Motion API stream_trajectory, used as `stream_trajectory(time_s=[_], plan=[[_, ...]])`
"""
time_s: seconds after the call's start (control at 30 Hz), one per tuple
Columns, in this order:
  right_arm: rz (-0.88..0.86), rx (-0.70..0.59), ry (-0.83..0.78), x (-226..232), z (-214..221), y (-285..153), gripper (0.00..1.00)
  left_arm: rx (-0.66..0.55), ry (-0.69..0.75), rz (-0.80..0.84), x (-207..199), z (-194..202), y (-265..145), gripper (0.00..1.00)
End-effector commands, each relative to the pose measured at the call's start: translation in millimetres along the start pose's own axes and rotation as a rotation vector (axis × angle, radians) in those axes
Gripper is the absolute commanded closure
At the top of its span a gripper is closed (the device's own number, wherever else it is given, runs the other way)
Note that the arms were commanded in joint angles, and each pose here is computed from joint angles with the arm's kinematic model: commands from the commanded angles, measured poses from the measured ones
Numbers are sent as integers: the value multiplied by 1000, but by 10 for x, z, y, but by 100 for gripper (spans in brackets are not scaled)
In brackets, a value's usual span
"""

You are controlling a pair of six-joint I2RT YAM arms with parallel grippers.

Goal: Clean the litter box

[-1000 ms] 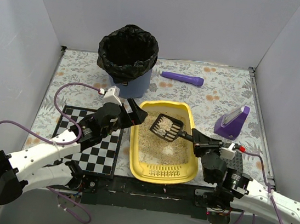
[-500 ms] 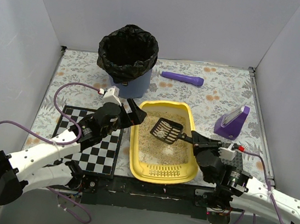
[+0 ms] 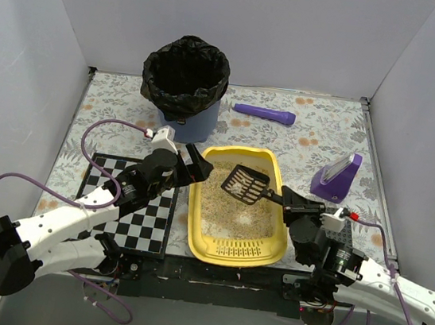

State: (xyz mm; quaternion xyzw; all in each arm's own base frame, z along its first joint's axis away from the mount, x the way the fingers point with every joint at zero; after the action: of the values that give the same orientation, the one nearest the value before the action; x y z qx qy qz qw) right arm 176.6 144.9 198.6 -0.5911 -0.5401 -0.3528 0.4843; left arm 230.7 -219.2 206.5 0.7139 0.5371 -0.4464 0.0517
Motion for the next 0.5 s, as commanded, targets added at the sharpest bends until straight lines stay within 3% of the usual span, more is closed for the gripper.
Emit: stream_trajectory(time_s=[0.0,0.03,0.17,0.27,0.47], plan=[[-77,-80,17,323,-117,11,99,-5,7,15,-52,-55,-10,2],[-101,-70,-84,390,-86,6,99,-3,12,15,-46,-50,-12,2],[-24,-133,-102,297,-136,56,99,-11,9,10,-37,-65,-23,2],[-59,-116,-246,446,-47,73,99,-14,2,4,-7,-58,-25,2],[-14,-104,-195,367,20,101,99,-13,5,-5,18,-59,-41,2]])
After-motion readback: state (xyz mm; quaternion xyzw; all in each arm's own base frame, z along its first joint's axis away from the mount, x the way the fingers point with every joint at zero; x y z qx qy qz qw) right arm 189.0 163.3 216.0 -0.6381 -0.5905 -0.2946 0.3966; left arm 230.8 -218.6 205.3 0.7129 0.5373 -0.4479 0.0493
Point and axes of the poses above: each gripper's point midway between its finger pads, its own y axis out along the fingers, its own x axis along the line the jaws close on, z = x × y, the point moved 3 cm from there along -y, back along the fingers, and after that the axes turned 5 degrees about -y, right-handed, at the moved point
